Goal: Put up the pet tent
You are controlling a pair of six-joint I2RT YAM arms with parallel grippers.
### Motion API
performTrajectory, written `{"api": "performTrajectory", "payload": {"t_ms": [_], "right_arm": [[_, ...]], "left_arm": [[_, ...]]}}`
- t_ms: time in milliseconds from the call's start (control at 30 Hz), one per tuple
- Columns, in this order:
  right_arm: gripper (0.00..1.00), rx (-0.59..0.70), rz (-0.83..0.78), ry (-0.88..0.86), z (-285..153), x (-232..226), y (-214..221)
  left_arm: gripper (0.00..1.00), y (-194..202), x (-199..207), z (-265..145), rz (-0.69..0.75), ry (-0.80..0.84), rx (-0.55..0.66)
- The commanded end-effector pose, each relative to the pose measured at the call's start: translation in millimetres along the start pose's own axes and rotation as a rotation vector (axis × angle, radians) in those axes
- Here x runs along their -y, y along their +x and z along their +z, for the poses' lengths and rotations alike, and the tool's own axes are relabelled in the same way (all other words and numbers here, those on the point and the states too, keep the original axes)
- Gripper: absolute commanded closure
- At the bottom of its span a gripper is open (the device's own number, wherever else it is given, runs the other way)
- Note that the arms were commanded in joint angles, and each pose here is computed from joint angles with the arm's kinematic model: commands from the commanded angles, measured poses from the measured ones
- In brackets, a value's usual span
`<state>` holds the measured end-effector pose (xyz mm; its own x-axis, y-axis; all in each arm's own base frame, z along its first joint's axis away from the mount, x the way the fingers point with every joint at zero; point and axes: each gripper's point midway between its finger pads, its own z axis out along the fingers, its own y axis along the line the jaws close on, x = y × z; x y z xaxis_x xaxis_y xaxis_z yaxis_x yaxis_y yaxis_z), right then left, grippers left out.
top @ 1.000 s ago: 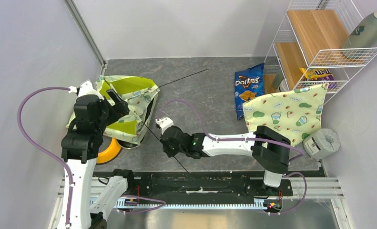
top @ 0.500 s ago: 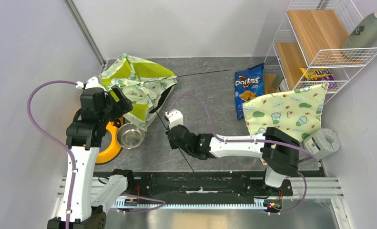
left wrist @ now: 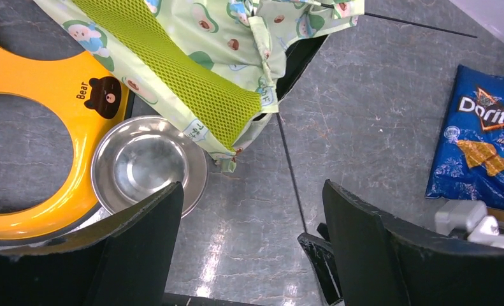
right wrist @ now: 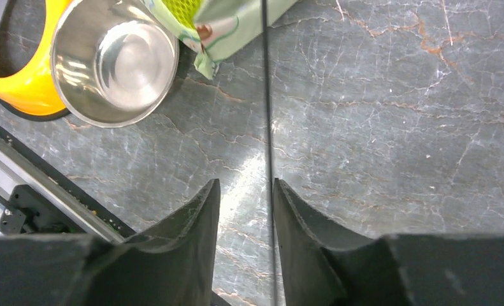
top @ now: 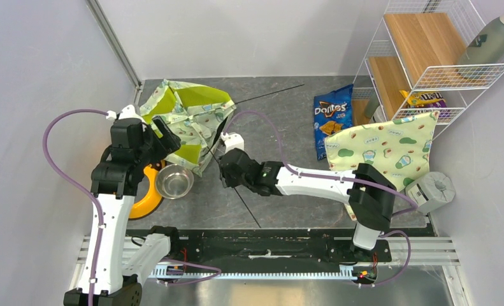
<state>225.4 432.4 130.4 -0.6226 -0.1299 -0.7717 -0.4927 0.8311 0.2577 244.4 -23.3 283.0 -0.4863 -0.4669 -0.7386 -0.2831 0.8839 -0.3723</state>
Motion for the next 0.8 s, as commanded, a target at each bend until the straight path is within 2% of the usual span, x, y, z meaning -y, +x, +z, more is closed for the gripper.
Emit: {"api": "performTrajectory", "payload": {"t_ms": [0, 100, 200, 300, 567, 767], "right_arm": [[0.47, -0.036, 0.023, -0.083, -17.1, -14.4, -18.9], [0.33, -0.094, -0.010, -0.143, -28.1, -16.0, -10.9], [0.27, -0.174, -0.056, -0.171, -39.6, -11.6, 6.2], [0.24, -0.247, -0.085, -0.198, -50.4, -5.8, 27.5], [0.32, -0.435, -0.143, -0.221, -47.9, 11.7, 92.7], [0.50, -0.477, -0.143, -0.193, -35.6, 19.7, 113.4]], "left_arm": [[0.13, -2.5, 6.6, 2.0, -0.035, 0.033, 0.016], [0.13, -0.4, 5.8, 4.6, -0.036, 0.033, 0.014], [0.08, 1.2, 3.9, 5.0, -0.030, 0.029, 0.015], [0.01, 1.4, 0.7, 3.9, -0.024, 0.020, 0.025], [0.01, 6.2, -1.3, 2.0, -0.007, 0.029, 0.026], [0.07, 14.8, 0.0, 4.4, -0.005, 0.046, -0.004]]}}
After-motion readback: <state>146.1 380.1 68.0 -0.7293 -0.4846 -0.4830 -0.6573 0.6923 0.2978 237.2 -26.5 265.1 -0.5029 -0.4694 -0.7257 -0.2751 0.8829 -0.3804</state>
